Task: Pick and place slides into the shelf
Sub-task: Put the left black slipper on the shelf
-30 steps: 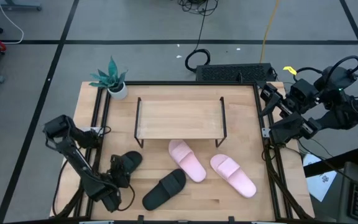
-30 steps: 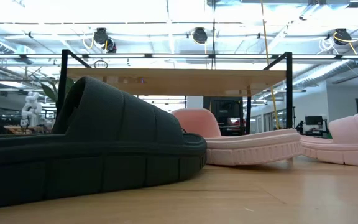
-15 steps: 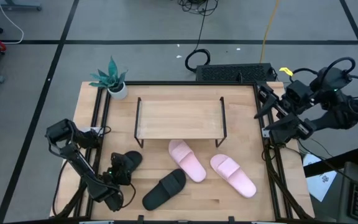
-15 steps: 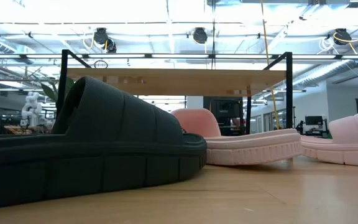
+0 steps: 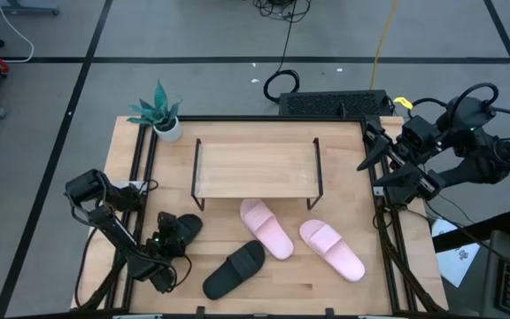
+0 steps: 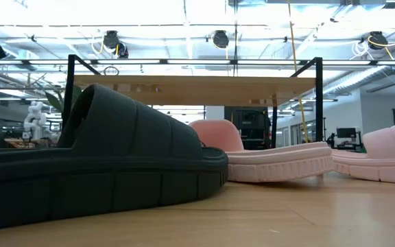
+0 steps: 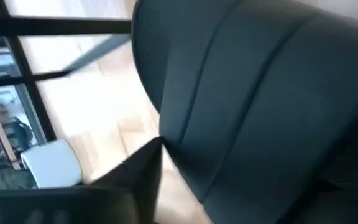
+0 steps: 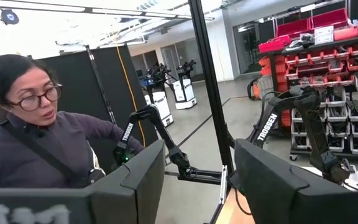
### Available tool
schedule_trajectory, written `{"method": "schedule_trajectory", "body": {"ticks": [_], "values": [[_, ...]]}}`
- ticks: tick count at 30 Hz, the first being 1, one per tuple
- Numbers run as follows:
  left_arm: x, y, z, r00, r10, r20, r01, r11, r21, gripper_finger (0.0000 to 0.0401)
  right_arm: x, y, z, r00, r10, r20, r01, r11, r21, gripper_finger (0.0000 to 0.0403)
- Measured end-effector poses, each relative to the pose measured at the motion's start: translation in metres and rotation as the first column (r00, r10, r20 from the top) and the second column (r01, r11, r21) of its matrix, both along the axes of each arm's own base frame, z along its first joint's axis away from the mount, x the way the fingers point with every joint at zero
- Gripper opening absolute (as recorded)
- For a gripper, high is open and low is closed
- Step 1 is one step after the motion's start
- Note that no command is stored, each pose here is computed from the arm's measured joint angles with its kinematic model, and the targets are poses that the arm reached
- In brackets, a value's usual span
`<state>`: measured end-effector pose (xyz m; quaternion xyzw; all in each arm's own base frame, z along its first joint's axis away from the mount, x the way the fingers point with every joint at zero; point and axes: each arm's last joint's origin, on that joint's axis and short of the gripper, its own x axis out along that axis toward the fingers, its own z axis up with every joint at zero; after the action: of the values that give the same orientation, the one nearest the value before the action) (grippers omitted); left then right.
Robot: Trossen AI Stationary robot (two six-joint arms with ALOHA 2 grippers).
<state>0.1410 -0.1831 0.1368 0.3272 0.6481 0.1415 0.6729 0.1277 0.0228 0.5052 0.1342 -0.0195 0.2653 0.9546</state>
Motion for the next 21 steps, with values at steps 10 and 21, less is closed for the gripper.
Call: {"method": "schedule_trajectory", "body": {"ticks": [10,21], "values": [[0.005,0.005,0.030,0.963,0.256,-0.083,-0.267,0.947,-0.179,0.0008,0.000,0.000,0.005,0.999,-0.001,0.051,0.001,1.000,0.004,0.0183],[0.012,0.016,0.160,0.830,0.547,0.110,-0.436,0.760,-0.482,0.0002,0.000,0.000,0.004,0.999,-0.001,0.047,0.001,1.000,0.004,0.0183]]}}
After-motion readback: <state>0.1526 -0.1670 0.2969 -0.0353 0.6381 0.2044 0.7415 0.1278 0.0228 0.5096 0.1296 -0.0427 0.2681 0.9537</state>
